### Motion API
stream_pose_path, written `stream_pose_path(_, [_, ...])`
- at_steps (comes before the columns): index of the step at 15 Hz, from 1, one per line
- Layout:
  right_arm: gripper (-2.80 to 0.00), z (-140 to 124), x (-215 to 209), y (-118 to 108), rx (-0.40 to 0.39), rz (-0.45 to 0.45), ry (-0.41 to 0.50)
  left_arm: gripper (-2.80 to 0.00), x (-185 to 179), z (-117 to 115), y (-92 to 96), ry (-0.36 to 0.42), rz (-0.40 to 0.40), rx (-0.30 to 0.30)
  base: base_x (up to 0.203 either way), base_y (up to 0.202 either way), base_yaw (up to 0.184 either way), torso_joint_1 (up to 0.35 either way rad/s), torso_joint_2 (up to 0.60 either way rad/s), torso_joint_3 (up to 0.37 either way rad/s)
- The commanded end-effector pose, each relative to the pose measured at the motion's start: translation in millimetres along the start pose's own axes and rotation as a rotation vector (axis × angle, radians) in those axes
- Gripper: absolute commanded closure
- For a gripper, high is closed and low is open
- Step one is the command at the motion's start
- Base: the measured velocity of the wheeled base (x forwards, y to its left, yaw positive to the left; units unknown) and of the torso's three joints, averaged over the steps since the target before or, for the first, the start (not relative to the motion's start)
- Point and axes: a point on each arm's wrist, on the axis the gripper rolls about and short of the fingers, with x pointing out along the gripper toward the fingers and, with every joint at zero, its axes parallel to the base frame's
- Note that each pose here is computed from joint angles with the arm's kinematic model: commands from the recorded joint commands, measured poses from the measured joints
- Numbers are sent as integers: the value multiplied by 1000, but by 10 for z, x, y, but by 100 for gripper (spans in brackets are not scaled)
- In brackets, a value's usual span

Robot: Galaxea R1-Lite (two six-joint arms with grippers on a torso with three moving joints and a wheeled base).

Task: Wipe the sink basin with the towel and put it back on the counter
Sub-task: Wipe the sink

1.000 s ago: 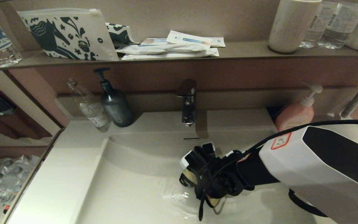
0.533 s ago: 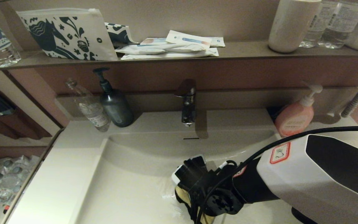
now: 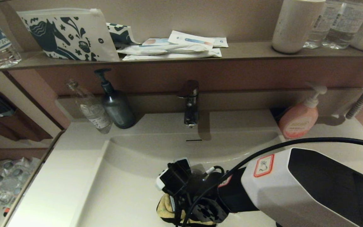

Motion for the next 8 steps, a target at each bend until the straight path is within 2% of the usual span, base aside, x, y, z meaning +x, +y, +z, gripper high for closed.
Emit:
stream_pose_path(1, [0,-4,144,90,5,4,-10,0,1,1,0,1,0,0,0,0,0,0,0,0])
stream_pose_path(8, [0,287,284,235,59,20,-122,0,1,1,0,1,0,0,0,0,0,0,0,0])
